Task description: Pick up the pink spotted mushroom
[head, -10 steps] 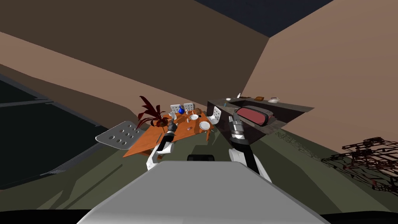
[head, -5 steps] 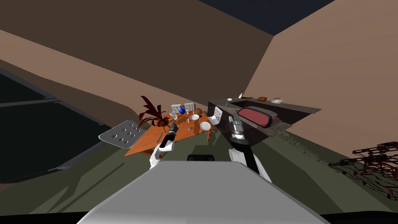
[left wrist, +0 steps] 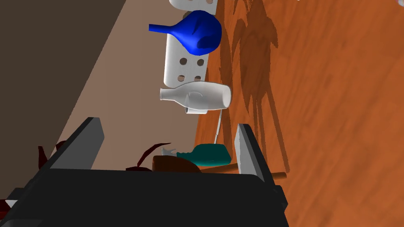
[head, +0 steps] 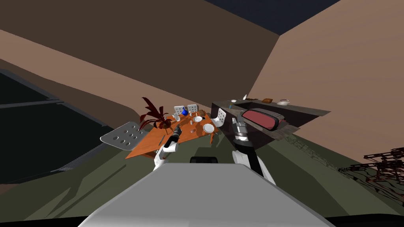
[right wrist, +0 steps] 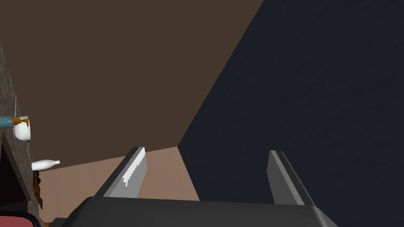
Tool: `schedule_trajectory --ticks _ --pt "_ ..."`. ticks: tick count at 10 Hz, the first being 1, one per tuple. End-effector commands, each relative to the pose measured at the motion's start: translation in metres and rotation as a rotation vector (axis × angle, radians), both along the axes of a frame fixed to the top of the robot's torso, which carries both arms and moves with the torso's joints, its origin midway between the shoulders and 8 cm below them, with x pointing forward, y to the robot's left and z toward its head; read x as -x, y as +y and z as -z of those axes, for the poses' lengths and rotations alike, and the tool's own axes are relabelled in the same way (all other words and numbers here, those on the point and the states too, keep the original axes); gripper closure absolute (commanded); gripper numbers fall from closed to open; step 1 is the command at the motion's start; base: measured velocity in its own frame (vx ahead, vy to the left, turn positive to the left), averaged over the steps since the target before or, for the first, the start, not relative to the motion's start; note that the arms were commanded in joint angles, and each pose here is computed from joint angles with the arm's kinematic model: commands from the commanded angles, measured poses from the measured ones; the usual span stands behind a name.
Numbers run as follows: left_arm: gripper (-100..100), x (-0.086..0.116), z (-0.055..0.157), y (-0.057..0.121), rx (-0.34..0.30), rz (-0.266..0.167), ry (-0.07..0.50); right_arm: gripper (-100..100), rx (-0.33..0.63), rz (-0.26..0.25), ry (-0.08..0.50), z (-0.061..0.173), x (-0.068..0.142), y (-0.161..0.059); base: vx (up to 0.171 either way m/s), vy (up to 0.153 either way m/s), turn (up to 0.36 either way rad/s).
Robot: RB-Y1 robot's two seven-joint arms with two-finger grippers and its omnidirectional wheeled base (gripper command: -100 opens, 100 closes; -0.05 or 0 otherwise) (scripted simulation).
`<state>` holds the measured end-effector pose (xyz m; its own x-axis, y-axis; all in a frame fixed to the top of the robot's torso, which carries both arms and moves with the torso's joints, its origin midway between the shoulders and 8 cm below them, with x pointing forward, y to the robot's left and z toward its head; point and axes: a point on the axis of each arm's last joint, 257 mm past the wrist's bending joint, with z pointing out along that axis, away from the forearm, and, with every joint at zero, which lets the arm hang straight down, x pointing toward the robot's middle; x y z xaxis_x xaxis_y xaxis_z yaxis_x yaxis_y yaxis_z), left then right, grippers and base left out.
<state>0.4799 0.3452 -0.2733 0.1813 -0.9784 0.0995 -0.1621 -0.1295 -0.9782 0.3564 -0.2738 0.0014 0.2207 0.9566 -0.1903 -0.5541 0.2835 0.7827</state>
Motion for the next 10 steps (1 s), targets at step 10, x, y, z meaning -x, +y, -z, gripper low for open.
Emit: schedule_trajectory --ticks 10 --pt "-100 0.005 0.120 0.018 0.023 -0.024 0.382 0 0.000 0.000 0.000 0.000 0.000 0.000 0.036 -0.025 -0.023"
